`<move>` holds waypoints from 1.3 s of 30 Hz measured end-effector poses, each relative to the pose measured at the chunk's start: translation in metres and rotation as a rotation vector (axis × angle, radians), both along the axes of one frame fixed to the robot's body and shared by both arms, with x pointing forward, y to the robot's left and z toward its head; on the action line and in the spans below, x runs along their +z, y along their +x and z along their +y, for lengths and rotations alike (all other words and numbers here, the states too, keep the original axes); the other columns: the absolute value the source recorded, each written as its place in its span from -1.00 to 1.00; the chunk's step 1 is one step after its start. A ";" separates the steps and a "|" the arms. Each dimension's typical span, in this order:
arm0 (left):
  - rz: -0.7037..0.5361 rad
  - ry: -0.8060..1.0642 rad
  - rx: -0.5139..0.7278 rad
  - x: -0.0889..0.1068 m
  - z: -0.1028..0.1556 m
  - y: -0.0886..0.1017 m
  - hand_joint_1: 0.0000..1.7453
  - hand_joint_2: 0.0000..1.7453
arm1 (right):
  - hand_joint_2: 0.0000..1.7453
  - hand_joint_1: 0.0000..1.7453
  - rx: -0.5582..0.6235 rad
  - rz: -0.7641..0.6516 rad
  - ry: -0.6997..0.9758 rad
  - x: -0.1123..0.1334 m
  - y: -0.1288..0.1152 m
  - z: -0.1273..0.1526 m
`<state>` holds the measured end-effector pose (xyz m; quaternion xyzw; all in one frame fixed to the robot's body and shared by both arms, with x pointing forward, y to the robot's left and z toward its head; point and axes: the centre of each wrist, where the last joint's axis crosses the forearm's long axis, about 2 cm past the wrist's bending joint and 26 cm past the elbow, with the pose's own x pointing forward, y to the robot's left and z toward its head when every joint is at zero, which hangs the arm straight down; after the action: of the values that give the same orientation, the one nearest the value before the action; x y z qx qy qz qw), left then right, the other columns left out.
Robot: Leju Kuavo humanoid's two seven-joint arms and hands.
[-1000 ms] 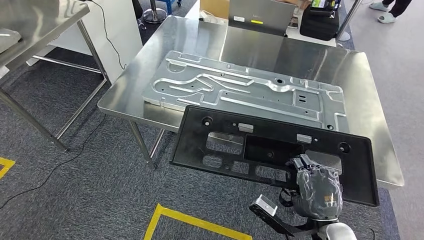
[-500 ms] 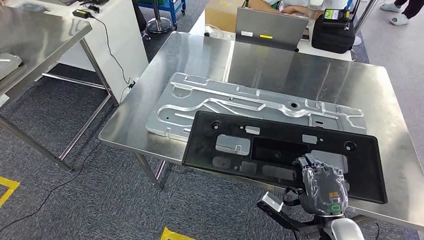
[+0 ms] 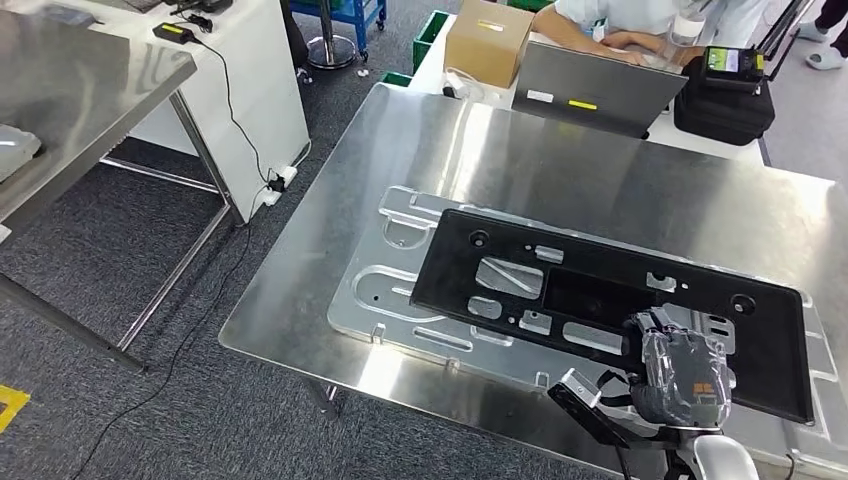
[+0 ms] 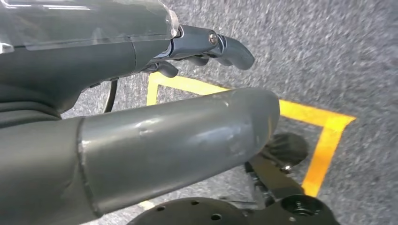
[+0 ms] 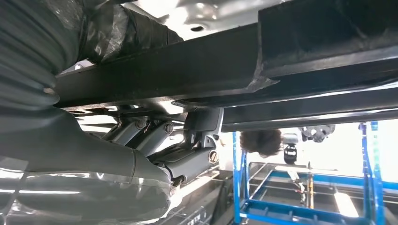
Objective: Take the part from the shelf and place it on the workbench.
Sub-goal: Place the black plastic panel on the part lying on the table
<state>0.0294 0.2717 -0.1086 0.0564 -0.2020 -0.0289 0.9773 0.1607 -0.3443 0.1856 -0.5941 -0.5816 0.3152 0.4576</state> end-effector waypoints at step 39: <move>-0.056 -0.008 0.039 0.001 -0.004 0.006 -1.00 -1.00 | 1.00 -1.00 -0.157 0.058 0.113 -0.017 -0.043 -0.036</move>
<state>0.0352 0.2673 -0.1077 0.0572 -0.2280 -0.0074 0.9719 0.1181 -0.3802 0.1682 -0.6016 -0.5367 0.2620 0.5304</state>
